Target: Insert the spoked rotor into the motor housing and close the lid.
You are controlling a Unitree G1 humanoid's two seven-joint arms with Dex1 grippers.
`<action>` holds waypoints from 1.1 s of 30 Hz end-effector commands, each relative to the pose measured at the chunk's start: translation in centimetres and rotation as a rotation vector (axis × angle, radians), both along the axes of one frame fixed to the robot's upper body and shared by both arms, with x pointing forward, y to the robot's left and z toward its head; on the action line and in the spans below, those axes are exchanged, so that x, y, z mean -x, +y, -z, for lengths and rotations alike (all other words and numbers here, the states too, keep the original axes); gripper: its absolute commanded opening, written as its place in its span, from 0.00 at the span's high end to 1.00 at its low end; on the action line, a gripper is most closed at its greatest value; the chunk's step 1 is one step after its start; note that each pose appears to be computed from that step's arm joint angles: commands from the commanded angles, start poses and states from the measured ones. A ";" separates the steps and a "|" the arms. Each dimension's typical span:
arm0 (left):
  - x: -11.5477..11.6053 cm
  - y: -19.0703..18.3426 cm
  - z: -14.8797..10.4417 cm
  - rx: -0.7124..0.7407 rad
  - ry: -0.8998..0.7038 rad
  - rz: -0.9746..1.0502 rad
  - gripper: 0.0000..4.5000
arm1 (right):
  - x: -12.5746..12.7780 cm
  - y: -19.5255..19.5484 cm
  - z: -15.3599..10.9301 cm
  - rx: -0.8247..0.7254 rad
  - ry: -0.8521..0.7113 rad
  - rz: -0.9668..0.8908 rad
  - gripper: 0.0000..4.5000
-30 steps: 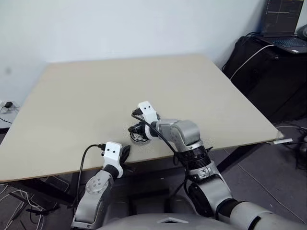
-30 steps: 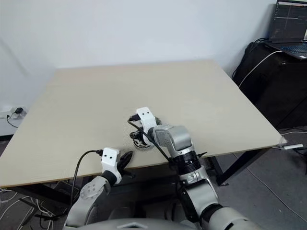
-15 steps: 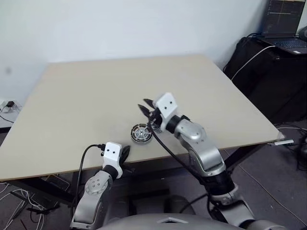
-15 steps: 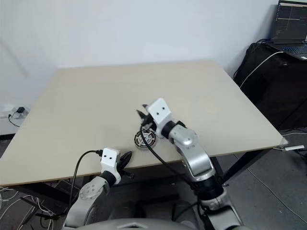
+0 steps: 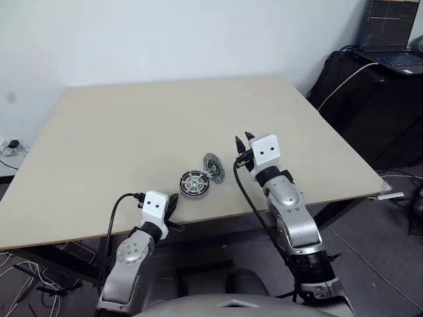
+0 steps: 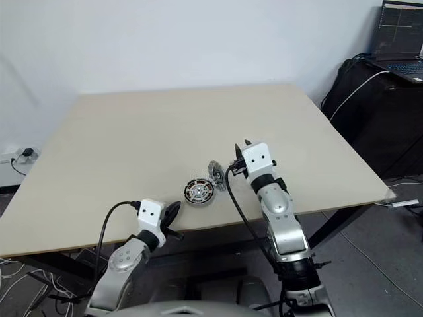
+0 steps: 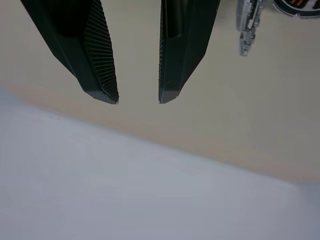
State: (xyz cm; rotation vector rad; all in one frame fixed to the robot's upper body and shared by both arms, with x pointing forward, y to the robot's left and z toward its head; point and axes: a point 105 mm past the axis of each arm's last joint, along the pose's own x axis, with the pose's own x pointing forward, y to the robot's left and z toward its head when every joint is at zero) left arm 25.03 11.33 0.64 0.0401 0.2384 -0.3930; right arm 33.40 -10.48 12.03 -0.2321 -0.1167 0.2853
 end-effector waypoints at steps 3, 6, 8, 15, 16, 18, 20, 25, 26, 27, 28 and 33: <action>-0.4 -0.4 -0.9 -0.001 -0.044 0.022 1.00 | -0.1 -0.7 -1.2 -0.003 -0.037 0.035 0.70; -0.4 -0.4 -0.9 -0.002 -0.043 0.020 1.00 | -0.3 -0.9 -1.1 -0.002 -0.026 0.042 0.70; -0.3 -0.4 -0.9 -0.001 -0.042 0.018 1.00 | -0.4 -0.8 -1.0 0.004 -0.022 0.040 0.70; -0.2 -0.3 -0.8 -0.002 -0.035 0.015 1.00 | -1.0 -1.5 3.4 0.171 0.192 0.076 0.70; -0.2 -0.3 -0.8 -0.003 -0.034 0.014 1.00 | -0.9 -1.5 4.0 0.197 0.219 0.070 0.70; -0.2 -0.3 -0.6 -0.002 -0.029 0.014 1.00 | -1.0 -1.1 4.9 0.220 0.255 0.061 0.70; -0.2 -0.3 -0.5 -0.003 -0.024 0.016 1.00 | -1.3 -0.9 5.4 0.229 0.277 0.065 0.70; -0.2 -0.5 -0.5 -0.001 -0.020 0.022 1.00 | -1.8 0.6 6.6 0.238 0.328 0.058 0.70; -0.2 -0.4 -0.5 -0.001 -0.019 0.021 1.00 | -1.7 1.2 6.7 0.239 0.336 0.033 0.70; -0.1 -0.4 -0.5 0.000 -0.018 0.019 1.00 | -1.6 1.7 6.7 0.238 0.344 0.006 0.70; -0.1 -0.3 -0.5 -0.001 -0.016 0.017 1.00 | -1.4 2.1 6.8 0.232 0.357 -0.021 0.70; 0.0 -0.2 -0.3 -0.004 -0.008 0.013 1.00 | 0.4 4.6 6.8 0.205 0.470 -0.213 0.70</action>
